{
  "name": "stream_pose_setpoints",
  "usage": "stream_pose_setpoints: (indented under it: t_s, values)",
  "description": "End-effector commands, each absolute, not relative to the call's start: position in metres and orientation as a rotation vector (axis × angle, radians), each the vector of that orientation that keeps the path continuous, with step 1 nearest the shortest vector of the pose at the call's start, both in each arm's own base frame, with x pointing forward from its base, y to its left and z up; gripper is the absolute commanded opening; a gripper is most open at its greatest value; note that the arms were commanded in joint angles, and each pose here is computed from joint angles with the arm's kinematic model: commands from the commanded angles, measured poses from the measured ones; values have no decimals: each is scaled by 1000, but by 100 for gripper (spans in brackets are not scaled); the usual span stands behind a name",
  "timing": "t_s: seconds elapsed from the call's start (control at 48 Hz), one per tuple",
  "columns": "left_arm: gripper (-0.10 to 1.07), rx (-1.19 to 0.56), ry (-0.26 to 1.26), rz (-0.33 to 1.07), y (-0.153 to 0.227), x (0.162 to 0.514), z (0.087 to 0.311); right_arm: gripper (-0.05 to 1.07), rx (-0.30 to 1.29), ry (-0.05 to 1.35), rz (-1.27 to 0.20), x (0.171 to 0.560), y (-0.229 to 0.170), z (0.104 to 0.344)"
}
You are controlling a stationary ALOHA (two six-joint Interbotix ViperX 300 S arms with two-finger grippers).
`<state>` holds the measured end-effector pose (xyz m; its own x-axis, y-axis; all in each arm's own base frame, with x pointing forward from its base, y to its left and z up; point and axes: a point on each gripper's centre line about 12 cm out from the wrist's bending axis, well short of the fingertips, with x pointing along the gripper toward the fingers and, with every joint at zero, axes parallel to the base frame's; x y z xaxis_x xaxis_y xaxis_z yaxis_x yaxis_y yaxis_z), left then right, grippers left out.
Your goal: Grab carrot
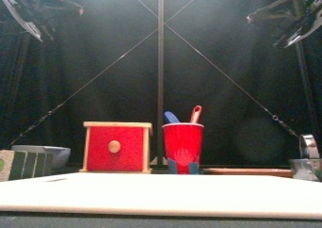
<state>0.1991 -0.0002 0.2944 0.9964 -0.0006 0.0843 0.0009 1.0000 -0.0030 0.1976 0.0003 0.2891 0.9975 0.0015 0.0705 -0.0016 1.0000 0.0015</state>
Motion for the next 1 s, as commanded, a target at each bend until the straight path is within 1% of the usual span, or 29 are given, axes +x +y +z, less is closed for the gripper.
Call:
stream_pose_setpoints:
  t_s: [0.0,0.062,0.146,0.292,0.375,0.542,0.625,0.667,0.75,0.771,0.875,0.979]
  values:
    - [-5,-6,-109,-2,0,204,298,-1,36,-82,25,200,5,297]
    - [-6,-6,-123,-3,-1,205,299,1,115,-51,63,201,14,295]
    - [-4,-6,-123,-5,-1,207,295,4,238,11,101,201,23,292]
    - [0,-6,-106,-3,-1,211,290,5,463,179,145,205,39,283]
    - [0,-6,-92,0,0,214,287,5,595,325,145,208,49,268]
    - [1,-6,-77,5,1,216,284,9,780,620,80,208,60,233]
    - [1,-10,-77,6,1,216,284,15,849,748,34,204,64,220]
    - [1,-11,-75,7,1,216,283,19,893,820,0,201,66,213]
    - [1,-20,-72,10,2,216,282,27,954,914,-53,195,69,204]
    - [1,-22,-72,11,2,216,282,31,970,940,-73,193,70,201]
    - [1,-30,-68,15,2,215,280,44,1005,996,-130,188,71,196]
    - [1,-31,-63,18,3,215,279,58,1027,997,-185,188,69,193]
